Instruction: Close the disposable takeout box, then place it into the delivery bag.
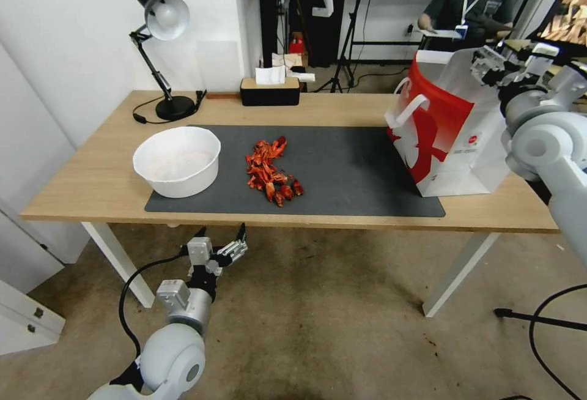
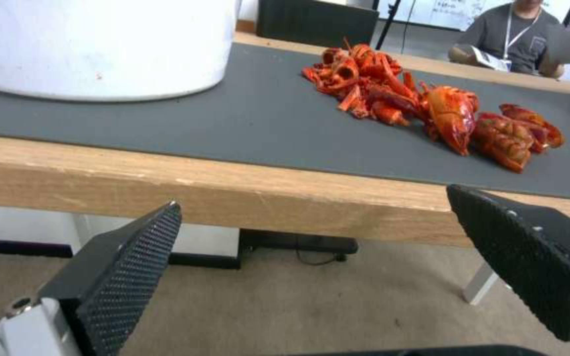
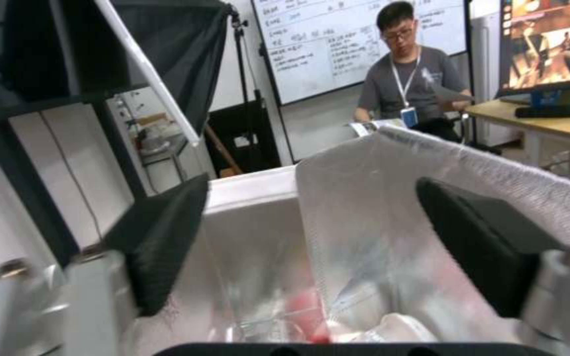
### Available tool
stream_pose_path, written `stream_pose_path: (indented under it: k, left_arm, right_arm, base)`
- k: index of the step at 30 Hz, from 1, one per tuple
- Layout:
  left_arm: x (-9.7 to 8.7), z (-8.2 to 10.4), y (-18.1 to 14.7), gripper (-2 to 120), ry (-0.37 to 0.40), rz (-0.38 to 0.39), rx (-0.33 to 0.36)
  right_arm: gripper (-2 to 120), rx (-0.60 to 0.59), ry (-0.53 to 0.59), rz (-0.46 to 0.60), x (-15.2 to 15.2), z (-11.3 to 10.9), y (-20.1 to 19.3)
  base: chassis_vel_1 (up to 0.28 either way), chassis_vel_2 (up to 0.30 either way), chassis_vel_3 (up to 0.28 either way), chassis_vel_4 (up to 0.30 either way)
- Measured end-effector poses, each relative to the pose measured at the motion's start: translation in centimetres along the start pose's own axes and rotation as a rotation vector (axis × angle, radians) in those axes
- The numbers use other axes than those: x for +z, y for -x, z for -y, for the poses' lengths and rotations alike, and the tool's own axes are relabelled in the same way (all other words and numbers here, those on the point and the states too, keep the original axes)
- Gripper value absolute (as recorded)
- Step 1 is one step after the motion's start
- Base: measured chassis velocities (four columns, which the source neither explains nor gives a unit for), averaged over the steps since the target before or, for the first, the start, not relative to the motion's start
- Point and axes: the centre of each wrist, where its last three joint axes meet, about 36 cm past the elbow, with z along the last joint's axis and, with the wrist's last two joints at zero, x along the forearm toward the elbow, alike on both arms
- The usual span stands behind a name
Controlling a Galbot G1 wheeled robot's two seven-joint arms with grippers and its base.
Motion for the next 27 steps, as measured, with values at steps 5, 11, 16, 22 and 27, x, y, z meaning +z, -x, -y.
stream_pose_path:
  k: [5,11,16,22,27]
  left_arm:
    - [0.3,-0.4,-0.2,100,0.047,0.049,0.014]
    - [0.9,-1.4,-0.2,100,0.118,0.123,0.030]
    - [1.5,-2.7,-0.3,100,0.162,0.166,0.019]
    - [2.8,-4.5,-0.5,100,0.227,0.230,-0.008]
    - [4.1,-5.6,-0.9,100,0.261,0.262,-0.053]
  right_arm:
    - [100,-0.107,0.013,0.024,-0.6,-0.4,-3.1]
    - [100,-0.298,-0.063,0.150,2.5,-0.5,-7.0]
    - [100,-0.441,-0.142,0.309,7.7,-0.6,-10.9]
    - [100,-0.419,-0.166,0.326,14.5,0.1,-17.5]
    - [100,-0.357,-0.157,0.209,20.5,1.8,-23.2]
  base:
    - [0.000,0.000,0.000,0.000]
    - [0.000,0.000,0.000,0.000]
    - [0.000,0.000,0.000,0.000]
    - [0.000,0.000,0.000,0.000]
    - [0.000,0.000,0.000,0.000]
